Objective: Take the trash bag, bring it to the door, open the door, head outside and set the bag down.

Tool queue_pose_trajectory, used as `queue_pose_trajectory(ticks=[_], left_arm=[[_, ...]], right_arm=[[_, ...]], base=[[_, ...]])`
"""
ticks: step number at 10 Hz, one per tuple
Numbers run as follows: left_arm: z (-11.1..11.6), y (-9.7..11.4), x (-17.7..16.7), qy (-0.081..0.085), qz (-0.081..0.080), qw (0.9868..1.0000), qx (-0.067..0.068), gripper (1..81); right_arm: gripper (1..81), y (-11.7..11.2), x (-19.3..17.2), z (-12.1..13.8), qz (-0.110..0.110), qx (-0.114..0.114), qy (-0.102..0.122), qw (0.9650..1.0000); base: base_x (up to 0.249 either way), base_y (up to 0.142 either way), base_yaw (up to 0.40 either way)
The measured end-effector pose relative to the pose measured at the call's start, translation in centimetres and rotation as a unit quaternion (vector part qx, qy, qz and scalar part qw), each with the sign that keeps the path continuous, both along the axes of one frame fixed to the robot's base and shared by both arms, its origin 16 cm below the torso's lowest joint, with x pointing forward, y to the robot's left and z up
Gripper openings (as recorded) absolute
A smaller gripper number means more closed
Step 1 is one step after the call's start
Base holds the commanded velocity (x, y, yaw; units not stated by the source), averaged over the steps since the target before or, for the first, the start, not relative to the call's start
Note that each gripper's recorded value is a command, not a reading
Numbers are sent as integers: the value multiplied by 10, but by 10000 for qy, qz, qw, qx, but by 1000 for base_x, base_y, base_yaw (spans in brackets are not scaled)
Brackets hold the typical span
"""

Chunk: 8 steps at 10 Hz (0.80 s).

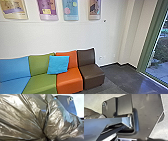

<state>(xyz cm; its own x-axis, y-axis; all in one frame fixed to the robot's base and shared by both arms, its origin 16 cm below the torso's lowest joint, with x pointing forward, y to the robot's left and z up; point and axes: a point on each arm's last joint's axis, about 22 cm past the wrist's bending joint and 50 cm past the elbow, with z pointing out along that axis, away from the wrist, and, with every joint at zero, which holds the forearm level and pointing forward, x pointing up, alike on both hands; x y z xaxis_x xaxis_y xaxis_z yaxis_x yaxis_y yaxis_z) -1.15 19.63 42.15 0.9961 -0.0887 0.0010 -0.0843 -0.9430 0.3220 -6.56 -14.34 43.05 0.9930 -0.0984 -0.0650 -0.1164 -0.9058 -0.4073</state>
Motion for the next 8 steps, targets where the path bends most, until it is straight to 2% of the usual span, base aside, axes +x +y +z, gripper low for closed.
queue_pose_trajectory(ticks=[7, 8], left_arm=[[0, 1, -2, 20, -5, 10000, 3, 10], [0, 2, 5, -28, 3, 10000, 14, 10]], right_arm=[[811, 0, 0, 0, -2, -2, -5, 10000], [811, 3, -2, 0, 1, 13, 16, 10000]], base=[[0, 0, -166], [0, 0, -255]])
